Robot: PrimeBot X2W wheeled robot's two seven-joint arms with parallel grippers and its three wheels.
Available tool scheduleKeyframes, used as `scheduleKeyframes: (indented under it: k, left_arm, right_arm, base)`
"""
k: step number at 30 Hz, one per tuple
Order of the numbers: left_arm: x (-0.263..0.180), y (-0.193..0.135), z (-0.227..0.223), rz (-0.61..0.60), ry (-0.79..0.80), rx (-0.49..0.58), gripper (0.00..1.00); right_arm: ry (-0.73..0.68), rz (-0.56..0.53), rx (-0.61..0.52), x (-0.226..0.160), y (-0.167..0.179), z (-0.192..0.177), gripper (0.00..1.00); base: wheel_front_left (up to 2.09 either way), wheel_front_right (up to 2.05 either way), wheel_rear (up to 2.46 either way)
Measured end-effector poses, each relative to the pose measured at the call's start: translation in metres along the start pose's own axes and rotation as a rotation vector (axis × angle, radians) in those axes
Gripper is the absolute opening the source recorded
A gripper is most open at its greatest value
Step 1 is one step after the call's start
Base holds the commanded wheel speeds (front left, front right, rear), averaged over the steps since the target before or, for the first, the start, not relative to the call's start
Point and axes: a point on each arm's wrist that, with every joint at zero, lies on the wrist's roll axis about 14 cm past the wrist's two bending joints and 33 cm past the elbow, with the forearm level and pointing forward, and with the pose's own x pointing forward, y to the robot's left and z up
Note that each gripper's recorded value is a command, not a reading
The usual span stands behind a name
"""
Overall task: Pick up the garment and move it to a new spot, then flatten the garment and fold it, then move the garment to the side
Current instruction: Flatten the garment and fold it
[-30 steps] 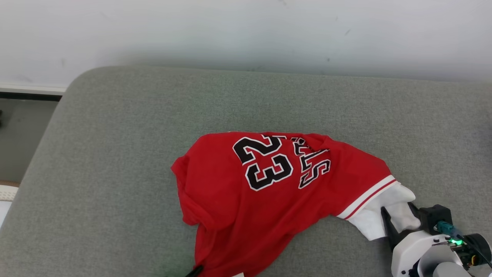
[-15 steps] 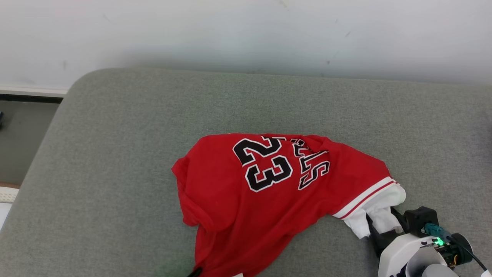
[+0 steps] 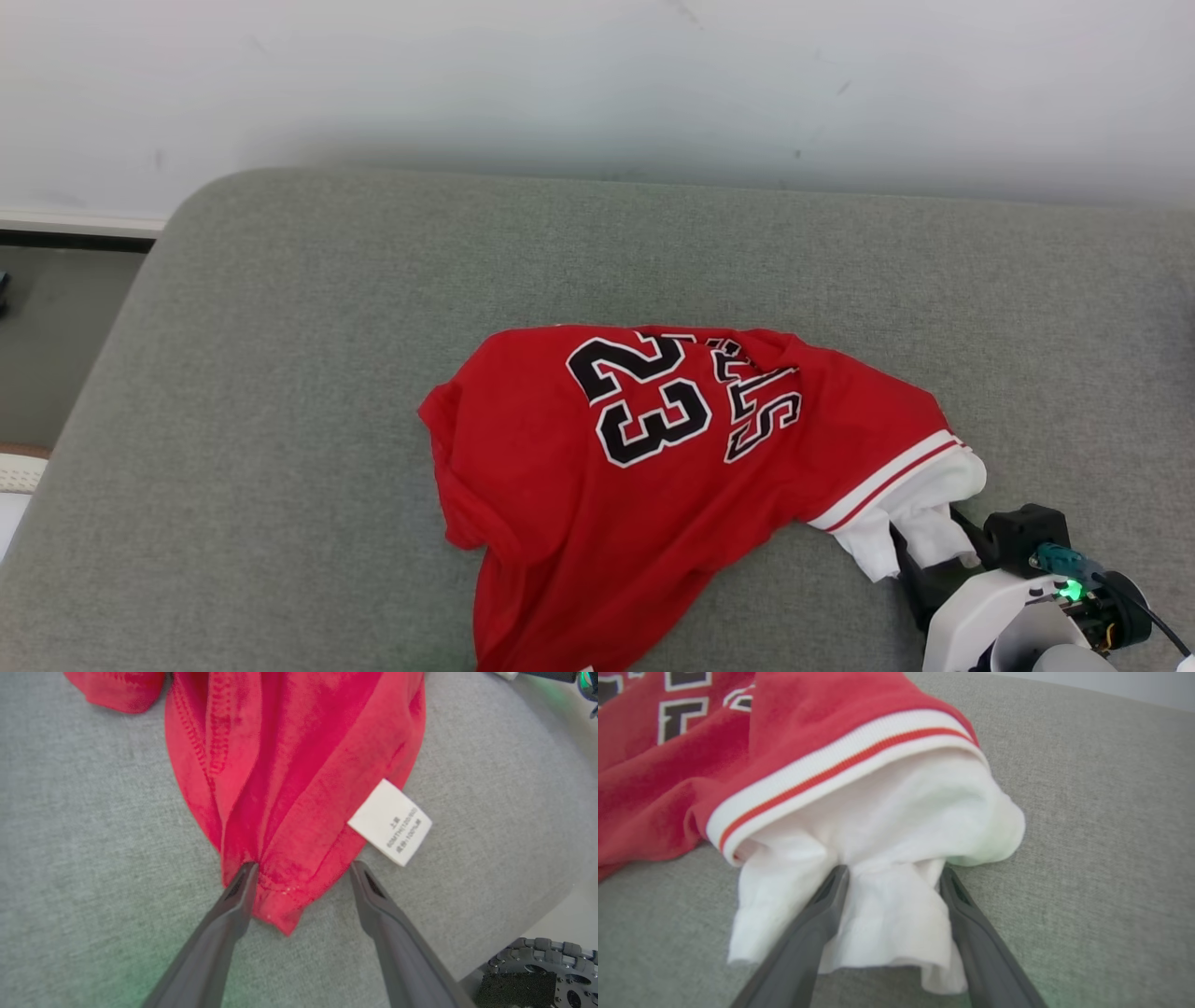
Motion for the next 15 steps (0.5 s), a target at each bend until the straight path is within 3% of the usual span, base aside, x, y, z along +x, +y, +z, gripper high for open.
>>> scheduleKeyframes:
  k: [6,7,8,9,10,11,15]
  left_arm:
    - [0.002,0.003,-0.004,-0.01,0.025,0.018,1.0]
    - [0.003,0.004,-0.005,-0.008,0.03,0.02,0.99]
    - [0.004,0.004,-0.005,-0.007,0.034,0.021,0.58]
    - [0.004,0.005,-0.006,-0.005,0.036,0.022,0.31]
    - [0.005,0.007,-0.005,-0.001,0.037,0.024,0.05]
    - [0.005,0.009,-0.006,0.004,0.039,0.025,0.0]
    - [0.004,0.016,-0.003,0.033,0.03,0.001,0.0]
  right_arm:
    - [0.006,-0.003,0.005,0.001,-0.002,-0.002,1.0]
    - [0.01,-0.003,0.008,0.001,-0.002,-0.002,0.62]
    - [0.011,-0.004,0.011,0.002,-0.002,-0.002,0.25]
    - [0.008,-0.003,0.022,0.002,0.0,-0.001,0.0]
    - [0.005,-0.001,0.031,0.003,0.001,0.0,0.0]
    - [0.001,0.002,0.048,0.003,0.003,0.001,0.0]
    - [-0.056,0.012,0.132,0.0,0.01,0.013,0.0]
  base:
    - [0.0,0.0,0.0]
    - [0.0,0.0,0.0]
    - [0.0,0.0,0.0]
    - [0.0,0.0,0.0]
    - [0.0,0.0,0.0]
    - [0.0,0.0,0.0]
    - [0.0,0.0,0.0]
